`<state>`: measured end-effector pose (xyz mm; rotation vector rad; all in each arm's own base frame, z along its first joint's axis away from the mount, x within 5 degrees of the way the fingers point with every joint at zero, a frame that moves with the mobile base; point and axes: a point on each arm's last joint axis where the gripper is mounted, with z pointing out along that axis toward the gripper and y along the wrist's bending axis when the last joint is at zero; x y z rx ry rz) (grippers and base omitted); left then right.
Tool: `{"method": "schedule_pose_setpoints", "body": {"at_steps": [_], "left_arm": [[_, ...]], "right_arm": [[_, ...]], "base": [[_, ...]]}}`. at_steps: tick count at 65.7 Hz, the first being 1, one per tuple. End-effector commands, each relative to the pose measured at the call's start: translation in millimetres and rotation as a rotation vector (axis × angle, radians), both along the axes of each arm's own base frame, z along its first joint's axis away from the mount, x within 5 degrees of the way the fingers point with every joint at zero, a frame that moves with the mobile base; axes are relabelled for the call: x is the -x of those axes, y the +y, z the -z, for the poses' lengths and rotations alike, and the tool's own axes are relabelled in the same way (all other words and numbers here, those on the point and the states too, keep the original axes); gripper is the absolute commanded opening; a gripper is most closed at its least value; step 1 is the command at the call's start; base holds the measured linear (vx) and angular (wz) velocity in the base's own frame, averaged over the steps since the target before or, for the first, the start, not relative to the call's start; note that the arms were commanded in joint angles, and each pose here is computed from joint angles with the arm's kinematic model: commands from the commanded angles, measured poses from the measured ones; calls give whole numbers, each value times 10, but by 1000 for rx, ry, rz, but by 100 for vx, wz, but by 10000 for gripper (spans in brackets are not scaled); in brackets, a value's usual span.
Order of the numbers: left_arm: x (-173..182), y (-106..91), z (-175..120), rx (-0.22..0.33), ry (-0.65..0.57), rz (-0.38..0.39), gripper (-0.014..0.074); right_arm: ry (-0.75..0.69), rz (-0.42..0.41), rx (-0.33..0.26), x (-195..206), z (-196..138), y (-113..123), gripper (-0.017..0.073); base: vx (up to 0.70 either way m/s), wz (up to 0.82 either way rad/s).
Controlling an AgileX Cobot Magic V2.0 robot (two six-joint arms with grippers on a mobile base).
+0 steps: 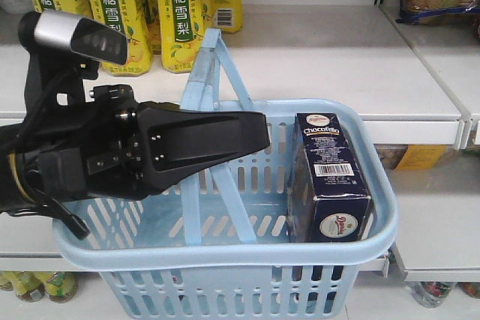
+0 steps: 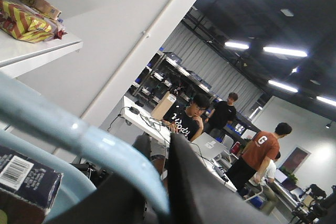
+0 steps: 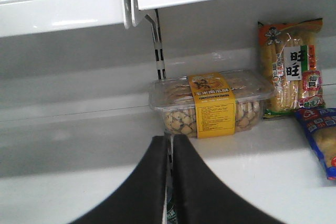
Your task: Left arm holds basket, right arm returns cookies
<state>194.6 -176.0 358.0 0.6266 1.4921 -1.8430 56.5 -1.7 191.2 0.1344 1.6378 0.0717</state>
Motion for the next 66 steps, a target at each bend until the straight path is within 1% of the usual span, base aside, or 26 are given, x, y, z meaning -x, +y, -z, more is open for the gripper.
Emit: {"method": "schedule_pose_setpoints", "body": {"at_steps": [1,66], "left_arm": [[38,63,-252,131,-53,-19,3],[38,63,-252,131,-53,-19,3]], "right_arm": [[-61,7,17,-8,-12,-6,-3],[-84,10,-2,-8,-33,-8,-3]], "base": [[0,0],[0,0]]}}
